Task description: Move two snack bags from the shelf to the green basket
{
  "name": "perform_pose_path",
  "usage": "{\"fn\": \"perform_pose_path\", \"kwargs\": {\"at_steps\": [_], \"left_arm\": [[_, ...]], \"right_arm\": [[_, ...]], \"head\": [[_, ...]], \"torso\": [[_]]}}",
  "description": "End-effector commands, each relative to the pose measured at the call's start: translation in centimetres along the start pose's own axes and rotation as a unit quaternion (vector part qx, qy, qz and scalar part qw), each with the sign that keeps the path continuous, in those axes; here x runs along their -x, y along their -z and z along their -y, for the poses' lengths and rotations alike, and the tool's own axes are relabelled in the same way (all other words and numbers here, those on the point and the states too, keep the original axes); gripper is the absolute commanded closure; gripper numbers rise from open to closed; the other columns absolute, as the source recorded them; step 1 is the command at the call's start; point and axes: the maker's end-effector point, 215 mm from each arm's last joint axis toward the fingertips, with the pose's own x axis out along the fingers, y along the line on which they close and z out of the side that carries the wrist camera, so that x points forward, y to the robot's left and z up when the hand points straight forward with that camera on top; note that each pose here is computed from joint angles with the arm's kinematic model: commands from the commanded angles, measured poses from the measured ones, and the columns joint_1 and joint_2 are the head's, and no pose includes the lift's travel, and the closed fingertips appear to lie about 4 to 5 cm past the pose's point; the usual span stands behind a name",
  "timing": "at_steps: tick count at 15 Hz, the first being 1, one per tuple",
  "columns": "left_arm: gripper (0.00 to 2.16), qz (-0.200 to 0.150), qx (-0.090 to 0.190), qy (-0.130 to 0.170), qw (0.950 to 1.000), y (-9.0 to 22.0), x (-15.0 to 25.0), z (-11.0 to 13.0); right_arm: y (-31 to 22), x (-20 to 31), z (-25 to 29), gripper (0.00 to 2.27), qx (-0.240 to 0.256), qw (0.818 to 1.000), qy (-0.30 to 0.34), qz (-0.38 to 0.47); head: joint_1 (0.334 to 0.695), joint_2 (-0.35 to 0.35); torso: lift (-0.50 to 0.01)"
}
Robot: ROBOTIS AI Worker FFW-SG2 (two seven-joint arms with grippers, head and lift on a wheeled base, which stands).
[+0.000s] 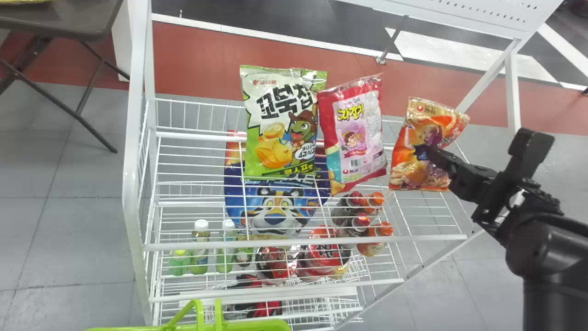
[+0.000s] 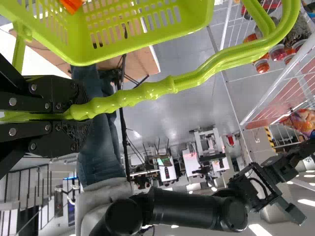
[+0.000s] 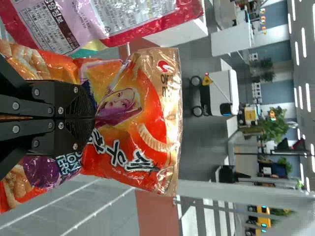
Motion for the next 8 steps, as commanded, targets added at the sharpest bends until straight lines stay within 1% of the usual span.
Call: {"fn": "perform_pose_path", "kwargs": {"at_steps": [1,3,5,7,8], "left_arm": [[2.08,0.001,-0.001,0.0,1.0,0.0,0.0,0.1],[2.08,0.001,-0.001,0.001,1.0,0.0,0.0,0.2],[2.08,0.002,-0.002,0.0,1.0,0.0,0.0,0.2],[2.08,0.002,-0.003,0.0,1.0,-0.1,0.1,0.2],[2.08,0.002,-0.004,0.0,1.0,-0.1,0.0,0.3]], "right_arm": [[-1.1,1.9,-0.7,2.24,-0.002,1.0,-0.008,0.014],[-1.7,4.6,-2.6,2.25,-0.017,0.999,-0.026,0.015],[-1.0,7.3,-4.8,2.25,-0.036,0.998,-0.045,-0.008],[0.9,10.1,-7.2,2.25,-0.063,0.994,-0.067,-0.06],[2.8,11.9,-8.6,2.25,-0.081,0.988,-0.078,-0.102]], "head": [[0.695,-0.35],[0.695,-0.35],[0.695,-0.35],[0.695,-0.35],[0.695,-0.35]], "torso": [[-0.017],[-0.017],[-0.017],[-0.017],[-0.017]]}}
